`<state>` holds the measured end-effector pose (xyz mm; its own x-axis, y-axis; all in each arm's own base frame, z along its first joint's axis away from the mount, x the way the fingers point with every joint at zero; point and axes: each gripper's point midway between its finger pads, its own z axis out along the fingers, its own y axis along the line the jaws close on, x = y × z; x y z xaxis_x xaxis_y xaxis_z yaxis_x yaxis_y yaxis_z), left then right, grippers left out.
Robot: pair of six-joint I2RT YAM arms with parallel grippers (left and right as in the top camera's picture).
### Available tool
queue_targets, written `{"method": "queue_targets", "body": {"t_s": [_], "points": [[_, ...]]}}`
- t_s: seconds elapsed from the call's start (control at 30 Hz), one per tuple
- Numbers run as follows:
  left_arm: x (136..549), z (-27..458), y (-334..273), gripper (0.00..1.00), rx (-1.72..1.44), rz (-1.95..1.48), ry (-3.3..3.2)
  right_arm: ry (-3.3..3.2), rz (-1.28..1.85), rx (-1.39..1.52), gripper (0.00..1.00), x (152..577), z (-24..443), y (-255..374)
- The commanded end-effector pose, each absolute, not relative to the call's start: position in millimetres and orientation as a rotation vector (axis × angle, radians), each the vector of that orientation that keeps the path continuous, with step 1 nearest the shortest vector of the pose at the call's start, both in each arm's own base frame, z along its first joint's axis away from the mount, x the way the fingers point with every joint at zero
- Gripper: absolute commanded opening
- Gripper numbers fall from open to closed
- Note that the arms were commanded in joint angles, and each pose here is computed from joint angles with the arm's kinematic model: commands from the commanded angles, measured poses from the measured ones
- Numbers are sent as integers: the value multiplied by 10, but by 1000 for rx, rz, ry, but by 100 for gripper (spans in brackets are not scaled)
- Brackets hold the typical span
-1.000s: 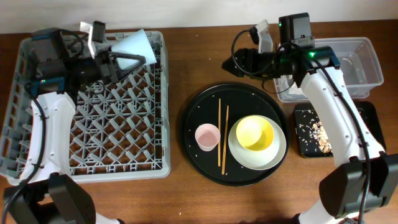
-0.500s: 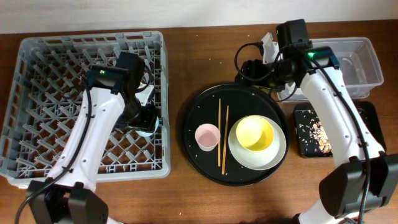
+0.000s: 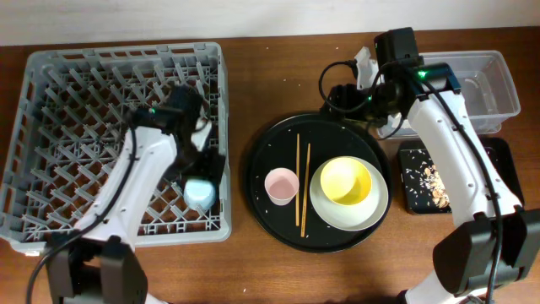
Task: Sort waste into correct bins and load items into the dishwasher rack
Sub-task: 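Place the blue cup upside down in the rack with left gripper, then grasp the pink cup with the right gripper and lift it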
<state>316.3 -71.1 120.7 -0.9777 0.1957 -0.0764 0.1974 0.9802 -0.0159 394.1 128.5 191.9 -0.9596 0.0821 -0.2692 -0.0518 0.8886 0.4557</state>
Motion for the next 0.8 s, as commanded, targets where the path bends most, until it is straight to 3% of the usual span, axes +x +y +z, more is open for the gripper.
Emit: {"method": "queue_targets", "body": {"t_s": [0.0, 0.1, 0.2, 0.3, 0.37, 0.4, 0.47, 0.57, 0.6, 0.7, 0.77], "points": [[3705, 2028, -932, 99, 299, -147, 2775, 2875, 653, -103, 63, 3663, 1832, 1392], [4003, 2331, -889, 99, 255, -154, 2638, 3026, 493, -334, 57, 3161, 1389, 1788], [4092, 2341, -772, 99, 212, -149, 2619, 3028, 398, -274, 53, 3062, 957, 1997], [4114, 2309, -720, 99, 194, -146, 2626, 3024, 409, -215, 29, 3019, 717, 2048], [4122, 2225, -780, 99, 206, -190, 2649, 3020, 412, -215, 25, 3025, 686, 2052], [4141, 2134, -806, 99, 211, -207, 2671, 3030, 407, -214, 17, 3019, 645, 2049], [4155, 2076, -808, 99, 211, -206, 2686, 3042, 409, -191, 13, 3016, 610, 2054], [4155, 2076, -808, 99, 211, -206, 2686, 3063, 416, -175, 25, 3012, 532, 2072], [4155, 2076, -808, 99, 211, -206, 2686, 3074, 423, -175, 8, 2999, 502, 2082], [4139, 2091, -891, 99, 223, -286, 2682, 3009, 575, -182, 4, 3127, 769, 2232], [4093, 2175, -1065, 99, 237, -543, 2656, 2763, 851, -261, 4, 3435, 1612, 2405]]}}
